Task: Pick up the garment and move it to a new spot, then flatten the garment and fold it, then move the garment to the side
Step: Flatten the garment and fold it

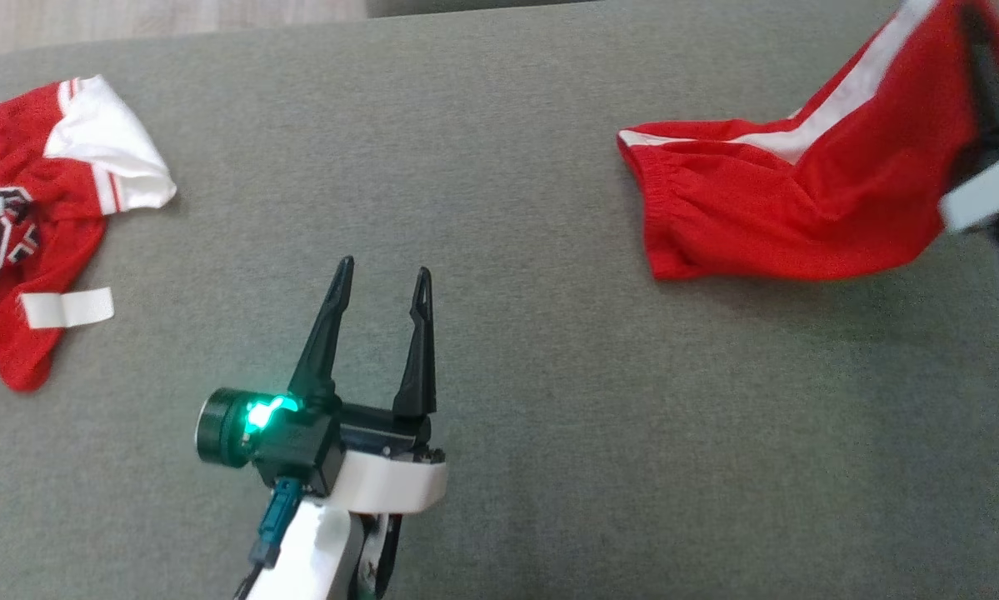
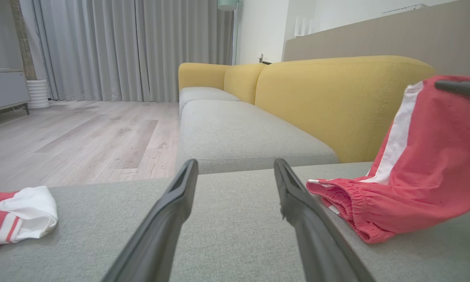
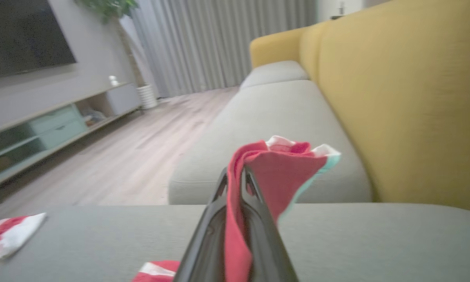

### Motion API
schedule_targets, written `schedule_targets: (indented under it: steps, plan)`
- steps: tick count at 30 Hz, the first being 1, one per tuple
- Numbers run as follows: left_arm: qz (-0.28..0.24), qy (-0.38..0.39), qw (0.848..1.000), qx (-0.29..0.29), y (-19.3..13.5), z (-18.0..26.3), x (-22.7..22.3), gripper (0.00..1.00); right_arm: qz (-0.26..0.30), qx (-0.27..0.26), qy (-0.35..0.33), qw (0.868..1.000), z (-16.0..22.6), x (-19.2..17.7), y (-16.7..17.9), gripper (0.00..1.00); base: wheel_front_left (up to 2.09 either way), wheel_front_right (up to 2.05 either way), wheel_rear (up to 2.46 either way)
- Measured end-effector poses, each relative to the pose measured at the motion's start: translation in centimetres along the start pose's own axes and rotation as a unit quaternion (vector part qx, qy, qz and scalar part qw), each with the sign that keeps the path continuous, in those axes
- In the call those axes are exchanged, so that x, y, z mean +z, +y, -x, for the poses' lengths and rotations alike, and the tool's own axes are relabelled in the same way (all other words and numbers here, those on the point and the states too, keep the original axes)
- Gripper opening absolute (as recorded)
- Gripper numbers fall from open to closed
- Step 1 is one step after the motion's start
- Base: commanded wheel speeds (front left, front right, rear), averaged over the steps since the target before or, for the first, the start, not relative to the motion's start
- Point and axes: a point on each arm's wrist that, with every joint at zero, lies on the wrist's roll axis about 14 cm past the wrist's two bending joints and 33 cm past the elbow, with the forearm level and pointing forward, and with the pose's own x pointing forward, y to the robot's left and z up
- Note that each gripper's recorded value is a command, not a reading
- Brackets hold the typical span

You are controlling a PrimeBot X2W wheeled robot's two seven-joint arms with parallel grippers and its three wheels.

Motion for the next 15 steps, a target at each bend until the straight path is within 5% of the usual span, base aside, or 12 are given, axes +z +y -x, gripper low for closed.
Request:
schedule_targets:
  steps: [7,8,9,12,15]
  plan:
    - [0.009,0.012,1.000,0.022,1.1,1.2,-0.5,1.00,-0.055,0.101,0.068,0.991,0.0,-6.2,10.0,0.00,0.00,0.00,0.00]
    - [0.009,0.013,1.000,0.024,1.3,1.3,-0.5,1.00,-0.061,0.108,0.089,0.988,0.3,-7.8,11.2,0.74,0.00,0.00,0.00]
    - [0.010,0.014,1.000,0.026,1.3,1.4,-0.5,1.00,-0.063,0.114,0.107,0.986,0.5,-9.3,12.2,1.00,0.00,0.00,0.00]
    - [0.012,0.014,0.999,0.031,1.6,1.8,-0.4,1.00,-0.083,0.122,0.116,0.982,1.0,-11.4,14.5,1.00,0.00,0.00,0.00]
    - [0.009,0.003,0.999,0.036,1.8,2.2,0.5,1.00,-0.107,0.107,0.052,0.987,0.5,-9.2,14.6,1.00,0.00,0.00,0.00]
